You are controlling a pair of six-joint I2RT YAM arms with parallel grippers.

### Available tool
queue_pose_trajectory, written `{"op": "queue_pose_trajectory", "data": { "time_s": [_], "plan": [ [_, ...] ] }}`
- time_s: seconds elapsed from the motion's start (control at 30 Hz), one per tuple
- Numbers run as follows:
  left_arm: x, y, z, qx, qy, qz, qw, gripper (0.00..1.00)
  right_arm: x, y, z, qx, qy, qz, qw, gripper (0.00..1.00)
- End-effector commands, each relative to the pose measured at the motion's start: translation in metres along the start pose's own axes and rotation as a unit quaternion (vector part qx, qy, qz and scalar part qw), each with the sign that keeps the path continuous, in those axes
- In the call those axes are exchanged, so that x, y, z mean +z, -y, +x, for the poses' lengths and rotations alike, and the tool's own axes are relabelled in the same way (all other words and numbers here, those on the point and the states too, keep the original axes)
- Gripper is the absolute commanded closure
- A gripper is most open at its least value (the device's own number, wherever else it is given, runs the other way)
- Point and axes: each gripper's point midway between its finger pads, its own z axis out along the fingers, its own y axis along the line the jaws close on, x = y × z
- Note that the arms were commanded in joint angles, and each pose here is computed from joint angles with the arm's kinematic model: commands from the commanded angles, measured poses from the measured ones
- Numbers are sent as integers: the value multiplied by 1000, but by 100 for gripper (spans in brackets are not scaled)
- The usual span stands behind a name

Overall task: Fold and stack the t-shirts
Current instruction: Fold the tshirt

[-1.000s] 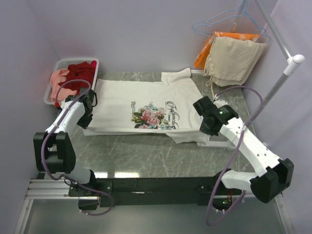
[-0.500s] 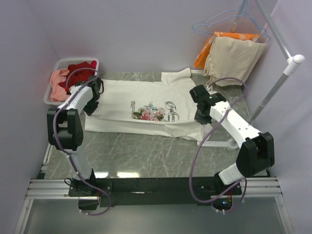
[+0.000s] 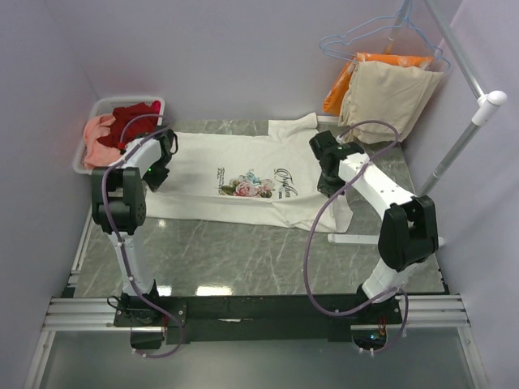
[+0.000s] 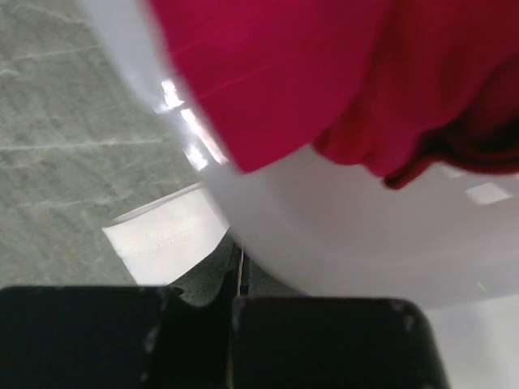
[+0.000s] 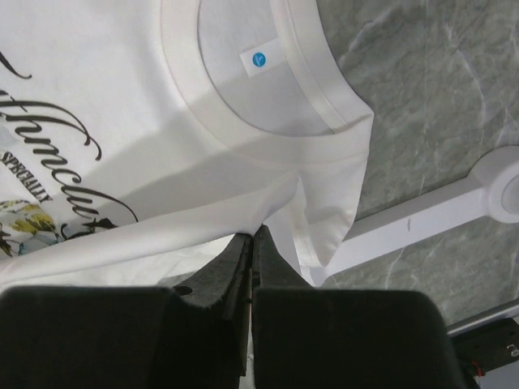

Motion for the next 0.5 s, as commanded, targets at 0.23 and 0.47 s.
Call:
{"op": "queue_pose_trajectory", "data": {
  "time_s": [0.23, 0.47],
  "plan": [
    [-3, 45, -21, 18, 25, 66, 997, 61, 19, -10, -12, 25, -22, 9, 999, 74],
    [-46, 60, -51, -2, 85, 163, 983, 28, 8, -22, -30, 49, 22, -35, 998, 59]
  ]
}}
